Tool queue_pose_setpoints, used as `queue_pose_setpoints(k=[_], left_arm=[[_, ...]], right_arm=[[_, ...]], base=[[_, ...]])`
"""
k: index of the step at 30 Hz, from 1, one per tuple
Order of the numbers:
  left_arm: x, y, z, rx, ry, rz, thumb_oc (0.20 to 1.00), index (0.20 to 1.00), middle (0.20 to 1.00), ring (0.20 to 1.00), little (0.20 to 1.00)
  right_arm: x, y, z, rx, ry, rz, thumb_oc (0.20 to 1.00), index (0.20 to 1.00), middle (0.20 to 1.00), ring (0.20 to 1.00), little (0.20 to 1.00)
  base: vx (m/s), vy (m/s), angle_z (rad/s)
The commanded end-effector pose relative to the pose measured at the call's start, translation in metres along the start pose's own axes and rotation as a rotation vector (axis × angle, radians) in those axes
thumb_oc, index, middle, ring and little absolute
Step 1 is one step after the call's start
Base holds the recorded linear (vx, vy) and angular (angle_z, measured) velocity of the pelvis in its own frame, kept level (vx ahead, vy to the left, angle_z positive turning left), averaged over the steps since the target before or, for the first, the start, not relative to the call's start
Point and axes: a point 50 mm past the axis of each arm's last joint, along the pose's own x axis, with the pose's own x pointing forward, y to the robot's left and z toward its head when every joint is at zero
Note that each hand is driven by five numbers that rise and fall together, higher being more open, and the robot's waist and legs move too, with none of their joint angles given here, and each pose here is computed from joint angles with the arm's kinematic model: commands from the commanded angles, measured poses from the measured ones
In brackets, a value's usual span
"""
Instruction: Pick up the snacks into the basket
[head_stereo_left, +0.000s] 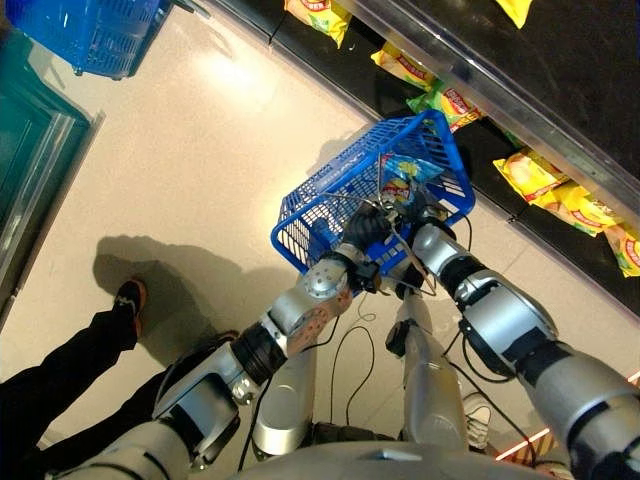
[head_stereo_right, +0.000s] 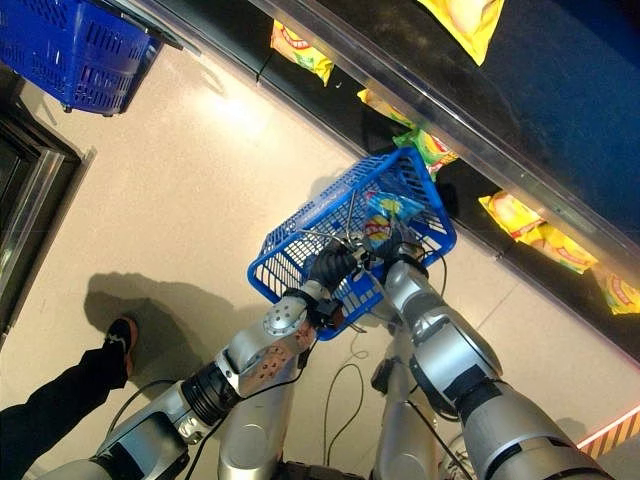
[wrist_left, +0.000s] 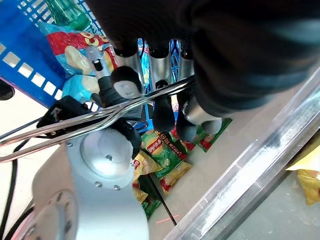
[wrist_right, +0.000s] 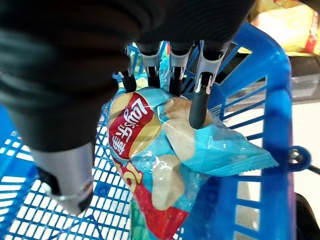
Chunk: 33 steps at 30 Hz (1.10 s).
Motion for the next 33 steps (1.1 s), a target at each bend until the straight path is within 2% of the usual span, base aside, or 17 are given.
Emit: queue_pose_setpoints(k=[1, 5, 7, 8, 11, 14, 17, 19, 20, 21, 22, 25, 29, 33], left_arm=[[-0.014, -0.092, 0.061, -0.158, -0.297, -0.412, 0.2, 0.2, 0.2, 0.2, 0.2], [-0.01, -0.081, 0.061, -0.131, -0.31, -0.351, 0.2, 0.2, 0.2, 0.2, 0.2], [-0.004, -0.053, 0.055, -0.076, -0.308, -0.216, 0.2, 0.2, 0.2, 0.2, 0.2], [-0.004, -0.053, 0.055, -0.075, -0.308, -0.216, 0.2, 0.2, 0.2, 0.2, 0.2], [-0.002, 0.015, 0.025, 0.035, -0.215, 0.095, 0.2, 0.2, 0.2, 0.2, 0.2], [-0.015, 0.077, -0.013, 0.159, -0.061, 0.361, 0.2, 0.2, 0.2, 0.2, 0.2], [-0.04, 0.124, -0.054, 0.222, 0.129, 0.562, 0.2, 0.2, 0.2, 0.2, 0.2], [-0.07, 0.151, -0.087, 0.19, 0.295, 0.703, 0.2, 0.2, 0.2, 0.2, 0.2], [-0.082, 0.161, -0.095, 0.246, 0.351, 0.732, 0.2, 0.2, 0.2, 0.2, 0.2], [-0.082, 0.161, -0.095, 0.246, 0.351, 0.732, 0.2, 0.2, 0.2, 0.2, 0.2], [-0.114, 0.178, -0.119, 0.257, 0.494, 0.82, 0.2, 0.2, 0.2, 0.2, 0.2], [-0.16, 0.19, -0.152, 0.217, 0.7, 0.92, 0.2, 0.2, 0.2, 0.2, 0.2], [-0.211, 0.19, -0.182, 0.296, 0.981, 0.954, 0.2, 0.2, 0.2, 0.2, 0.2], [-0.259, 0.177, -0.204, 0.271, 1.196, 0.927, 0.2, 0.2, 0.2, 0.2, 0.2]], right_arm=[[-0.01, 0.025, -0.003, 0.062, 0.043, 0.075, 1.0, 1.0, 1.0, 1.0, 1.0], [-0.015, 0.035, -0.011, 0.113, 0.067, 0.088, 1.0, 1.0, 1.0, 1.0, 1.0], [-0.025, 0.05, -0.019, 0.215, 0.076, 0.118, 1.0, 1.0, 1.0, 1.0, 1.0], [-0.025, 0.05, -0.019, 0.215, 0.076, 0.118, 1.0, 1.0, 1.0, 1.0, 1.0], [-0.044, 0.07, -0.045, 0.354, 0.113, 0.164, 1.0, 1.0, 1.0, 1.0, 1.0], [-0.056, 0.072, -0.077, 0.41, 0.186, 0.16, 1.0, 1.0, 1.0, 1.0, 1.0], [-0.066, 0.073, -0.102, 0.451, 0.255, 0.139, 1.0, 1.0, 1.0, 1.0, 1.0], [-0.077, 0.075, -0.125, 0.484, 0.335, 0.129, 1.0, 1.0, 1.0, 1.0, 1.0], [-0.083, 0.077, -0.137, 0.491, 0.374, 0.127, 1.0, 1.0, 1.0, 1.0, 1.0], [-0.083, 0.077, -0.137, 0.491, 0.374, 0.127, 1.0, 1.0, 1.0, 1.0, 1.0], [-0.099, 0.083, -0.157, 0.479, 0.44, 0.138, 1.0, 1.0, 1.0, 1.0, 1.0], [-0.126, 0.093, -0.192, 0.46, 0.586, 0.171, 1.0, 1.0, 1.0, 1.0, 1.0], [-0.165, 0.105, -0.23, 0.43, 0.786, 0.22, 1.0, 1.0, 1.0, 1.0, 1.0], [-0.218, 0.115, -0.266, 0.373, 1.013, 0.309, 1.0, 1.0, 1.0, 1.0, 1.0]], base=[[0.0, 0.0, 0.0], [0.0, 0.0, 0.0], [0.0, 0.0, 0.0], [0.0, 0.0, 0.0], [0.05, 0.012, -0.02], [0.08, -0.005, -0.05], [0.08, 0.004, -0.11], [0.14, 0.004, -0.16], [0.11, -0.005, -0.15], [0.18, -0.016, -0.2], [0.18, -0.01, -0.19], [0.21, -0.027, -0.19], [0.17, -0.029, -0.05], [0.16, -0.018, -0.06]])
